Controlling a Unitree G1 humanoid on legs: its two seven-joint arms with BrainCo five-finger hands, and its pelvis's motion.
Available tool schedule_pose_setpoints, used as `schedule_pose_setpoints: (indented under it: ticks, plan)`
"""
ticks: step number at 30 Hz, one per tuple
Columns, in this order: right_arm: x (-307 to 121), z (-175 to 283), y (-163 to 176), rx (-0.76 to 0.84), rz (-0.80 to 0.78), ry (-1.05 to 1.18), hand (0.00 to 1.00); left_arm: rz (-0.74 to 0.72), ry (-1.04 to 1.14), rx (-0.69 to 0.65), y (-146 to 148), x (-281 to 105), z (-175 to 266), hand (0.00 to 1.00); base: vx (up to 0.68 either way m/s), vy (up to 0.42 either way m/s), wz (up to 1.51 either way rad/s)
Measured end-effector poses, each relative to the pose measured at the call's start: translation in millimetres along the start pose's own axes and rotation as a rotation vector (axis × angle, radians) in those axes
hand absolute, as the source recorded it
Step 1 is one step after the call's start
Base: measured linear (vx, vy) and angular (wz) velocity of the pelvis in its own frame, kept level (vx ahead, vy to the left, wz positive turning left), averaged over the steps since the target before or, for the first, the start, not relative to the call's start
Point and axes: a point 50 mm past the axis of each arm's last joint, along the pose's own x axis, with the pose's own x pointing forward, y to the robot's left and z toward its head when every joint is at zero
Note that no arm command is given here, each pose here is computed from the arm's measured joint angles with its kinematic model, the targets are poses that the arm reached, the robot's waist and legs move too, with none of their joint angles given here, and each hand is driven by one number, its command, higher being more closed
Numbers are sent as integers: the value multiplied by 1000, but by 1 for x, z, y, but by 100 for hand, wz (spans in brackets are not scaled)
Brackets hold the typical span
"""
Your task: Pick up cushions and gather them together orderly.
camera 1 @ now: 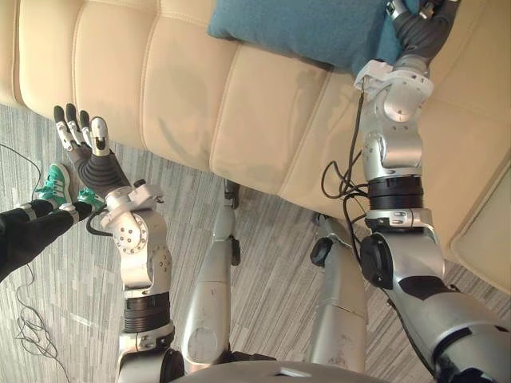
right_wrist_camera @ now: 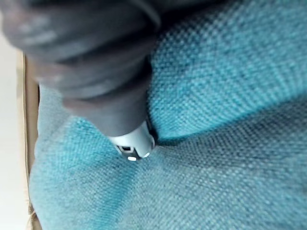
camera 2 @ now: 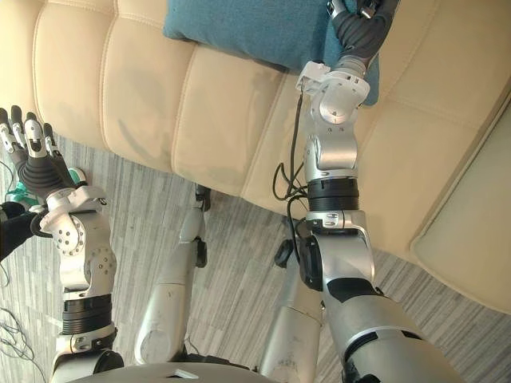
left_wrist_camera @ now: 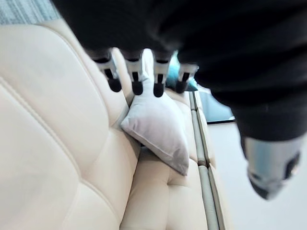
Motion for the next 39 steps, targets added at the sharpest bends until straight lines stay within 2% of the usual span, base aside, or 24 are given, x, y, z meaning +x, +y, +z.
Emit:
schedule_pose_setpoints:
  ticks: [24, 32, 39]
  plan:
    - [7, 5, -30, -115, -106, -10, 0, 4, -2, 1, 0, 0, 1, 0, -3, -58, -1]
    - [4, 31, -54, -155, -187, -130, 0, 40, -17, 17, 9, 4, 4, 0, -15, -66, -2]
    - [-10, 59, -78, -226, -236, -284, 0, 3, -28, 56, 10, 5, 5, 0, -15, -71, -2]
